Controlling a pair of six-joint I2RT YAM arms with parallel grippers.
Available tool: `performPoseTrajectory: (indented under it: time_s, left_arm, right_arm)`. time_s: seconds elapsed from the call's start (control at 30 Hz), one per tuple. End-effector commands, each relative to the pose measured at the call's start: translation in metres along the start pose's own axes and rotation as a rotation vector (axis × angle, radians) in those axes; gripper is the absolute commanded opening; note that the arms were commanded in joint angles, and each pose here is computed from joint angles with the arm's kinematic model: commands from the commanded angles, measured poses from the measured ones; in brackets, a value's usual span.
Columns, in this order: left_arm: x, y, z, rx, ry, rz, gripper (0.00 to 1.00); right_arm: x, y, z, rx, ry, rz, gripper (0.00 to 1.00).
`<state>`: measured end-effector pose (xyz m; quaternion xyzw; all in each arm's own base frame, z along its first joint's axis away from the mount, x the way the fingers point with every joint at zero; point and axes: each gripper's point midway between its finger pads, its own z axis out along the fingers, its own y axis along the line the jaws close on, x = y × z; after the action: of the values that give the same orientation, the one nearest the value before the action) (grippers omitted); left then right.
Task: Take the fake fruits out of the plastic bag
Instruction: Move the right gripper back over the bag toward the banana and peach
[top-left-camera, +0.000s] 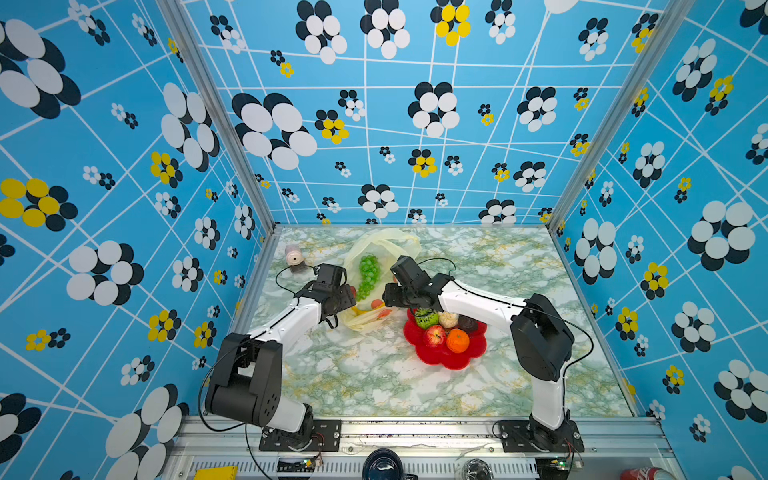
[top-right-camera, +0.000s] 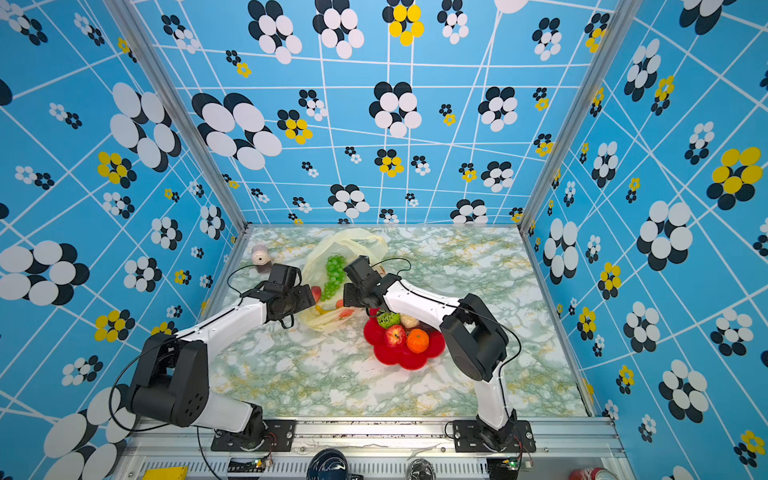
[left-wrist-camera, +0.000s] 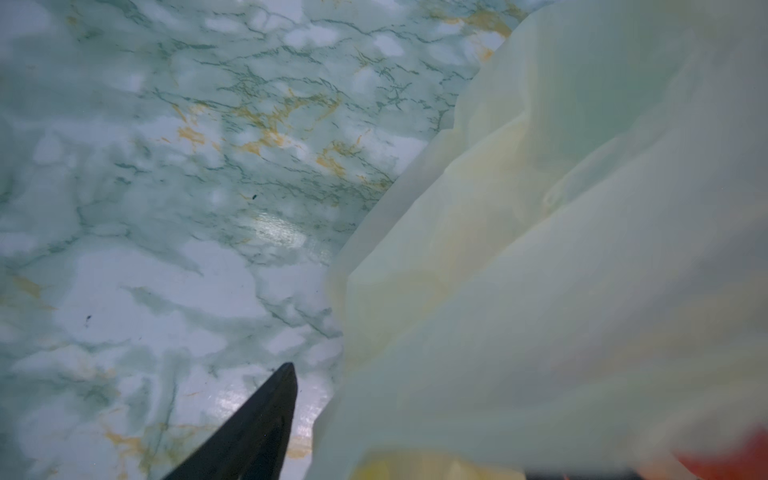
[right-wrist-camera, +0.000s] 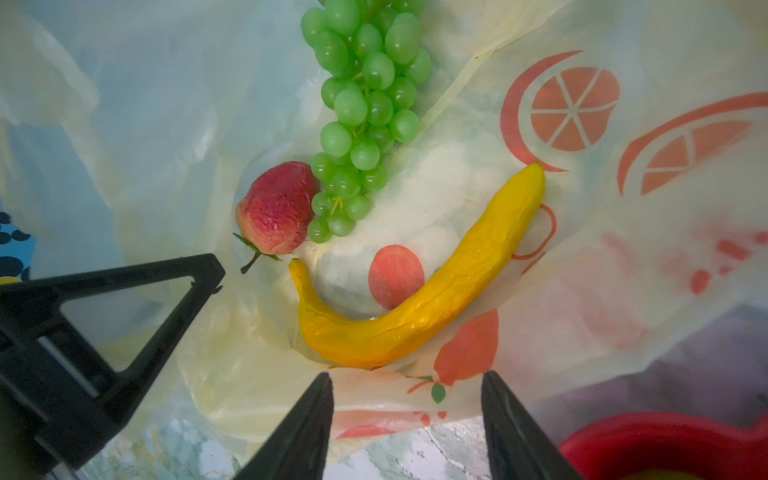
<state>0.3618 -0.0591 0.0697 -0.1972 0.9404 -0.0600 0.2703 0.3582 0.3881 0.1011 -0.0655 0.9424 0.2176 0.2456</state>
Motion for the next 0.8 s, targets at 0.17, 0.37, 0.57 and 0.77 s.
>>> performPoseTrajectory:
  time_s: [0.17, 0.37, 0.57, 0.77]
  left_arm:
    - [-0.002, 0.02, 0.011, -0.005, 0.014, -0.075, 0.51]
    - [0.02, 0.037, 0.012, 0.032, 0.014, -0.155, 0.26]
    - [0.039, 0.04, 0.012, 0.09, 0.02, -0.201, 0.12]
    - [0.056, 0.033, 0.008, 0.163, 0.019, -0.221, 0.07]
  right_arm:
    - [0.026, 0.028, 0.023, -0.013, 0.098, -0.111, 0.59]
    - [0.042, 0.008, 0.034, 0.06, 0.135, -0.143, 0.59]
    - [0.044, 0.0, 0.037, 0.084, 0.139, -0.154, 0.59]
    - [0.04, -0.003, 0.029, 0.098, 0.12, -0.164, 0.58]
